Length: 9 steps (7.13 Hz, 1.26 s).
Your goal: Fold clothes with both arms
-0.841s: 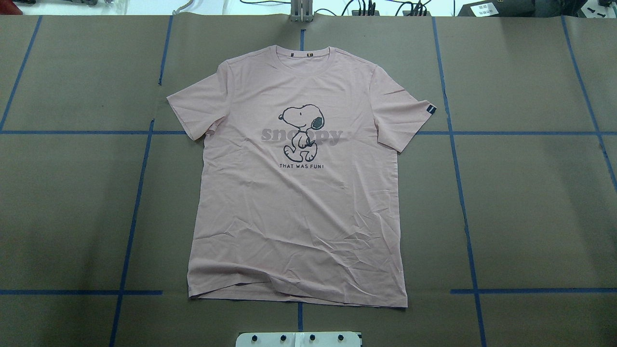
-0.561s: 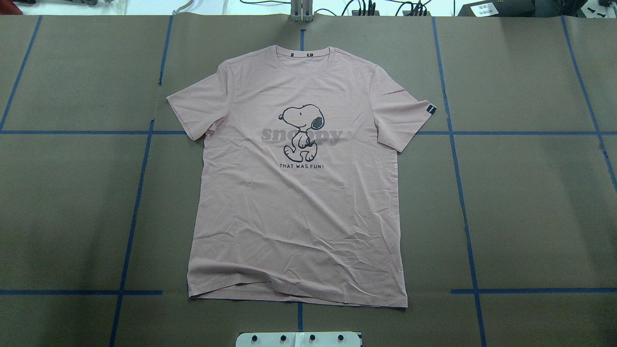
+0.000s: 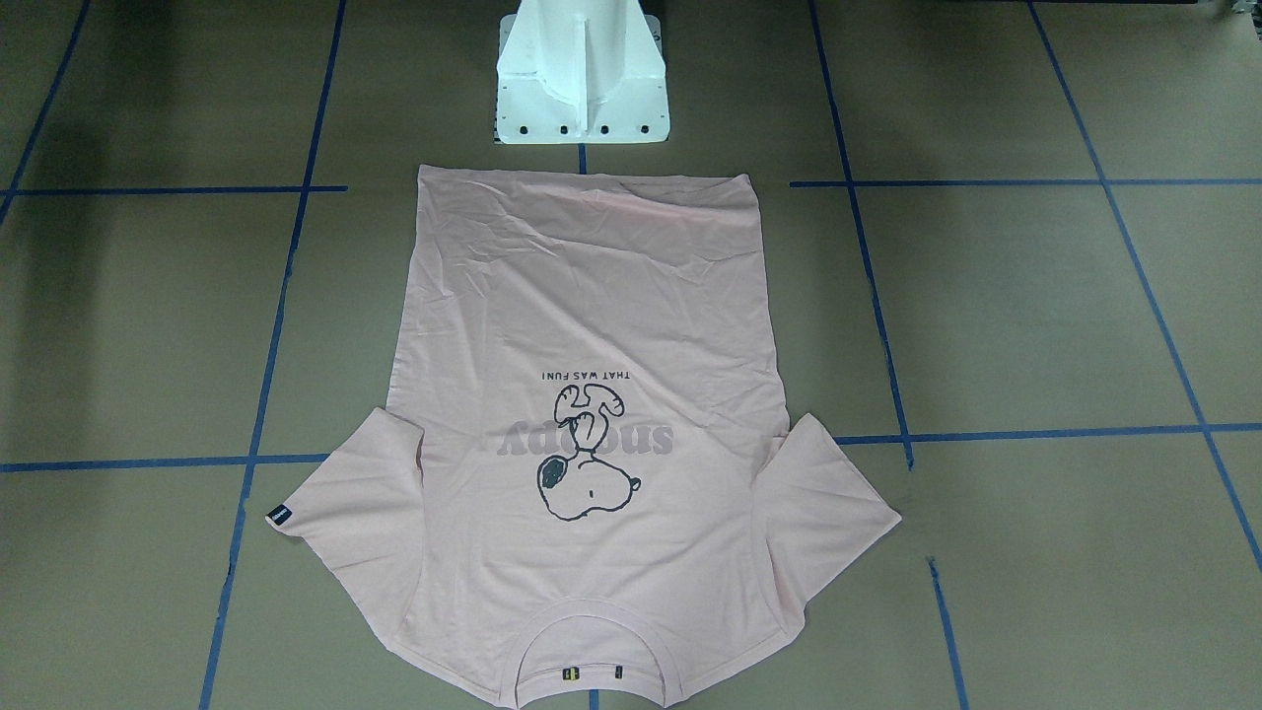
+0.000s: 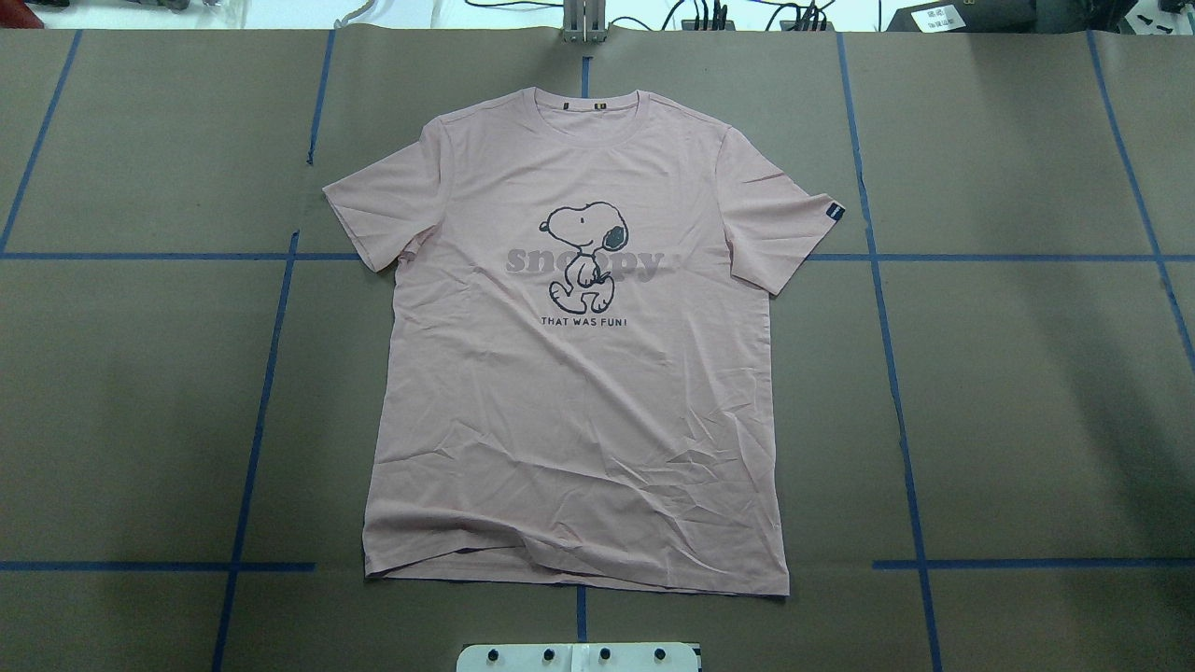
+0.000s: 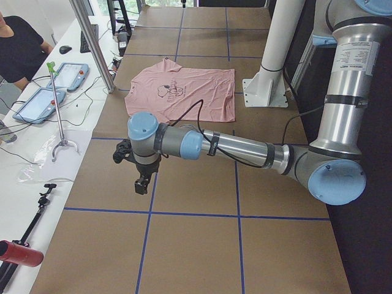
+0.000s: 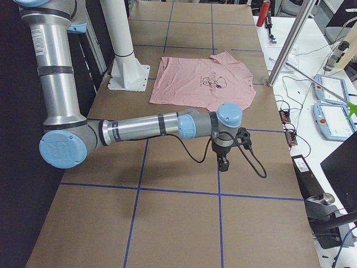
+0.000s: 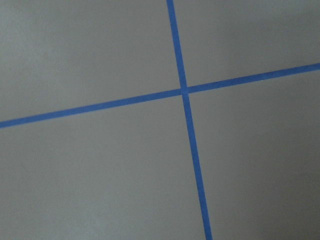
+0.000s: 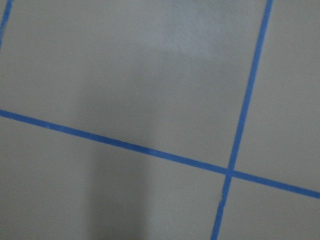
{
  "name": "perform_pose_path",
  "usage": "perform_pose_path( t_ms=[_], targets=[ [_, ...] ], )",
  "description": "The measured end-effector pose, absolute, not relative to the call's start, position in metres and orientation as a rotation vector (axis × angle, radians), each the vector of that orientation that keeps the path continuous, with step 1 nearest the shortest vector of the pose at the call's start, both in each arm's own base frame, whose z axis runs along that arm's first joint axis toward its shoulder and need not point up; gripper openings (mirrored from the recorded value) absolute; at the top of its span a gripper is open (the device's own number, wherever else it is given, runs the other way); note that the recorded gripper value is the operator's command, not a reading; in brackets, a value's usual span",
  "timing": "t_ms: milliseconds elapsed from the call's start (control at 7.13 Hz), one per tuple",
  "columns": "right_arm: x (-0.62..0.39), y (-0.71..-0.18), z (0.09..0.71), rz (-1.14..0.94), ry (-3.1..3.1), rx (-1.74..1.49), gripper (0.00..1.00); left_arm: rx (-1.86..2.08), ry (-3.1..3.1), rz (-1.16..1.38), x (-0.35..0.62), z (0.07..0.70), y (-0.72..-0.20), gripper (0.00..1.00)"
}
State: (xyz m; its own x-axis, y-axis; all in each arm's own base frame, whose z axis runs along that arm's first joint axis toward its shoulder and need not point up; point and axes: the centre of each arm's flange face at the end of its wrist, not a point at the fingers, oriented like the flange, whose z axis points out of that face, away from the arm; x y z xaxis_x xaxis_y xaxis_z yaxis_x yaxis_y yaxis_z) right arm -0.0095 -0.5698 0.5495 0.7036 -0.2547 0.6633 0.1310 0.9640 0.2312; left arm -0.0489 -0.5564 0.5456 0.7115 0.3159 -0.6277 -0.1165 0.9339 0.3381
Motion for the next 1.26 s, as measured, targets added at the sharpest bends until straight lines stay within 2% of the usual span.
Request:
perform_pose_path(
  t_ms=[280,561,841,1261],
  targets=[
    [-0.097,-0.625,0.515,-0.204,-0.762,0.228,1.0,0.422,0.759,0.242,-0.034,0.518,-0.575,1.0],
    [-0.188,-0.655,0.496,-0.133,-0.822,0.218,1.0,0.448,0.804,0.189,0.003,0.501,-0.584,1.0],
    [-0.267,-0.653,0.471,-0.079,-0.872,0.188,1.0,0.405,0.83,0.186,0.056,0.491,-0.592,1.0],
    [-0.337,-0.645,0.453,-0.084,-0.846,0.212,1.0,0.388,0.844,0.156,0.073,0.482,-0.595,1.0]
  ],
)
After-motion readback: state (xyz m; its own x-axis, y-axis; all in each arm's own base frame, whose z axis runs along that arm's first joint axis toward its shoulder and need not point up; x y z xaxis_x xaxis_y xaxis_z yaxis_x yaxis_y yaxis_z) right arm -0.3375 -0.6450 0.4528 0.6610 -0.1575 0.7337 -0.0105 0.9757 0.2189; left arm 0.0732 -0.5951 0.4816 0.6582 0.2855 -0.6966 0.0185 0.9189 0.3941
